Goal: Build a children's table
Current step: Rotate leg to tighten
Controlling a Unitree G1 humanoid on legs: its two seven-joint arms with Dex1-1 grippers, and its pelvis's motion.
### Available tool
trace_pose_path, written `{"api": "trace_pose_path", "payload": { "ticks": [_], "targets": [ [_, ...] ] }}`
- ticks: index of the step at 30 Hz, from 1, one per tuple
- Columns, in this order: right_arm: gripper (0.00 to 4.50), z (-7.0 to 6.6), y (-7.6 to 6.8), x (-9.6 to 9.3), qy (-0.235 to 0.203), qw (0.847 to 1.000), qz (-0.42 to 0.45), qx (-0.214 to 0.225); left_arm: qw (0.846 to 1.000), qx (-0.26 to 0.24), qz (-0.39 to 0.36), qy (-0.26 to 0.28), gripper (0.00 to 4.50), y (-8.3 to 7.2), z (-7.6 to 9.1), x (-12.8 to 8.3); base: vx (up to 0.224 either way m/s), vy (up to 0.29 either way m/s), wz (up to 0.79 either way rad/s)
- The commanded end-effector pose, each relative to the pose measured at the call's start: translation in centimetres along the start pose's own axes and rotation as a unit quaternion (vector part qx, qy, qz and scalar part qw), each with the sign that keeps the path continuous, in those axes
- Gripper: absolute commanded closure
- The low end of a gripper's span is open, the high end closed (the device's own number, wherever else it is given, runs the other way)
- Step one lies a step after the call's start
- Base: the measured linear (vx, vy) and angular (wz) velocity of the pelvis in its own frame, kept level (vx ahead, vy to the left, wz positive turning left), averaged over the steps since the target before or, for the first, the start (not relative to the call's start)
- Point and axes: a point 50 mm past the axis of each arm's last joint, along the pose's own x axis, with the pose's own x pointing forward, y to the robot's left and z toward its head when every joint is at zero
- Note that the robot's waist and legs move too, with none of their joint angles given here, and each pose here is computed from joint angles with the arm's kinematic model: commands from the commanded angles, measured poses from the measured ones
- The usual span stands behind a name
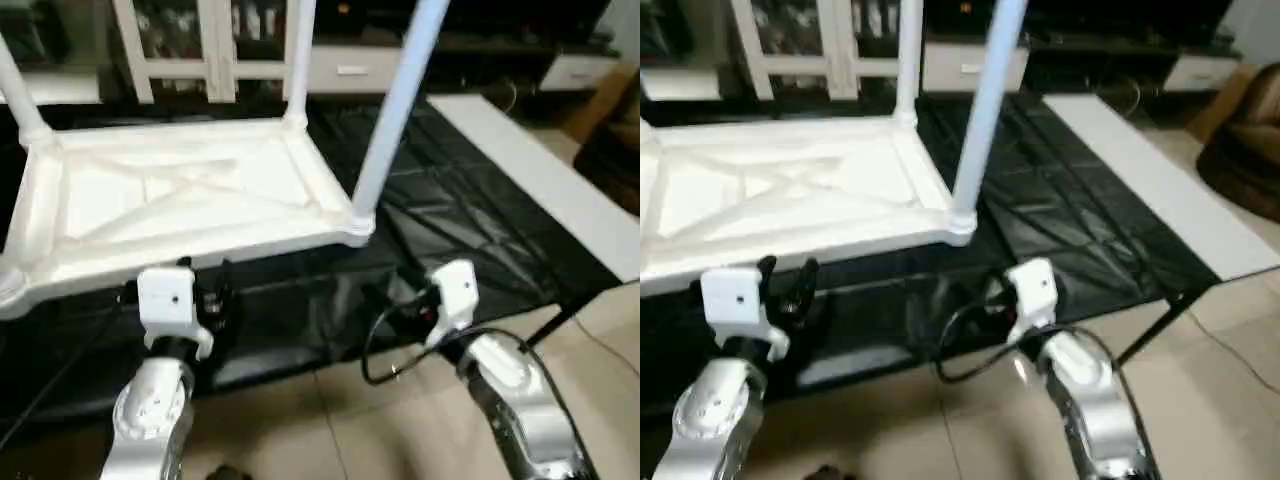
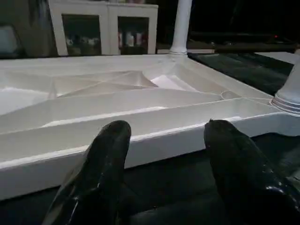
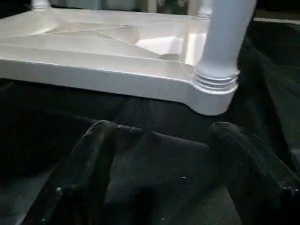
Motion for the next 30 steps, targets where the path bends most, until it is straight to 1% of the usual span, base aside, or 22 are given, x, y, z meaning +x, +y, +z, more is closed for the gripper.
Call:
{"api": "trace_pose_path", "payload": {
  "ticks": [1,2,3,4,7,9,10,13,15,17,19,20,21,23,24,25,27,28,29,30],
  "targets": [
    [1.10,0.1,-0.2,-0.2,-0.002,1.000,-0.004,-0.008,1.000,-0.013,0.006,0.012,1.67,0.1,0.0,-0.1,0.027,-0.168,0.55],
    [1.10,0.1,-0.5,-0.3,-0.008,1.000,-0.017,0.004,0.999,-0.032,0.002,0.015,1.67,0.1,-0.1,0.1,0.001,-0.221,0.53],
    [1.10,0.2,-0.8,-0.4,-0.017,0.999,-0.030,0.018,1.000,-0.024,-0.001,0.012,1.67,0.1,0.0,0.2,-0.051,-0.228,0.55],
    [1.10,0.3,-0.9,-0.5,-0.020,0.999,-0.033,0.021,1.000,-0.018,-0.004,0.012,1.67,0.1,0.0,0.3,-0.051,-0.228,0.55],
    [1.10,0.4,-0.9,-0.5,-0.020,0.999,-0.033,0.017,1.000,-0.007,-0.005,0.010,1.67,0.2,0.1,0.4,-0.105,-0.133,0.44],
    [1.10,0.4,-0.7,-0.4,-0.020,0.999,-0.028,0.003,1.000,0.004,0.002,0.009,1.67,0.1,0.1,0.5,-0.079,0.003,0.25],
    [1.10,0.4,-0.7,-0.4,-0.020,0.999,-0.028,0.003,1.000,0.004,0.002,0.009,1.67,0.1,0.1,0.5,-0.068,0.037,0.28],
    [1.10,0.5,-0.4,0.0,-0.023,0.999,-0.023,-0.005,0.998,0.063,0.010,0.010,1.67,0.2,0.1,0.7,-0.015,0.141,0.60],
    [1.10,0.6,-0.3,0.2,-0.026,0.999,-0.023,-0.007,0.997,0.074,0.013,0.006,1.67,0.3,0.2,0.8,-0.012,0.161,0.69],
    [1.10,0.6,-0.2,0.4,-0.030,0.999,-0.024,-0.004,0.997,0.067,0.023,0.008,1.67,0.6,0.2,0.7,-0.012,0.100,0.60],
    [1.10,0.7,-0.2,0.5,-0.036,0.999,-0.024,0.001,0.998,0.046,0.029,0.013,1.67,0.8,0.1,0.7,-0.053,0.056,0.62],
    [1.10,0.8,-0.5,0.4,-0.046,0.998,-0.037,0.024,0.999,0.008,0.041,0.025,1.67,1.3,-0.2,0.4,-0.079,0.029,0.64],
    [1.10,0.7,-0.7,0.3,-0.050,0.997,-0.047,0.043,0.998,-0.010,0.049,0.028,1.67,1.6,-0.2,0.2,-0.099,-0.054,0.59],
    [1.10,0.7,-1.0,0.1,-0.054,0.996,-0.054,0.049,0.997,-0.021,0.064,0.037,1.67,2.3,-0.4,-0.1,-0.089,-0.101,0.49],
    [1.10,0.6,-1.1,-0.1,-0.055,0.996,-0.055,0.051,0.997,-0.014,0.072,0.033,1.67,2.8,-0.4,-0.3,-0.026,-0.179,0.02],
    [1.10,0.6,-1.1,-0.1,-0.055,0.996,-0.055,0.051,0.997,-0.014,0.072,0.033,1.67,2.8,-0.4,-0.3,-0.026,-0.179,0.02],
    [1.10,0.6,-1.4,-0.3,-0.055,0.996,-0.071,0.027,0.995,0.049,0.077,0.035,1.67,3.0,-0.1,-0.1,0.029,-0.048,-0.36],
    [1.10,0.7,-1.6,-0.3,-0.055,0.995,-0.085,0.009,0.995,0.070,0.061,0.031,1.67,2.7,0.0,0.3,0.021,-0.010,-0.30],
    [1.10,0.7,-1.6,-0.4,-0.055,0.995,-0.085,0.008,0.995,0.071,0.061,0.031,1.67,2.7,0.0,0.3,-0.063,0.027,0.20],
    [1.10,0.7,-1.9,-0.6,-0.065,0.992,-0.109,0.014,0.997,0.067,0.026,0.028,1.67,1.8,-0.1,1.1,-0.074,0.111,0.23]
  ]
}}
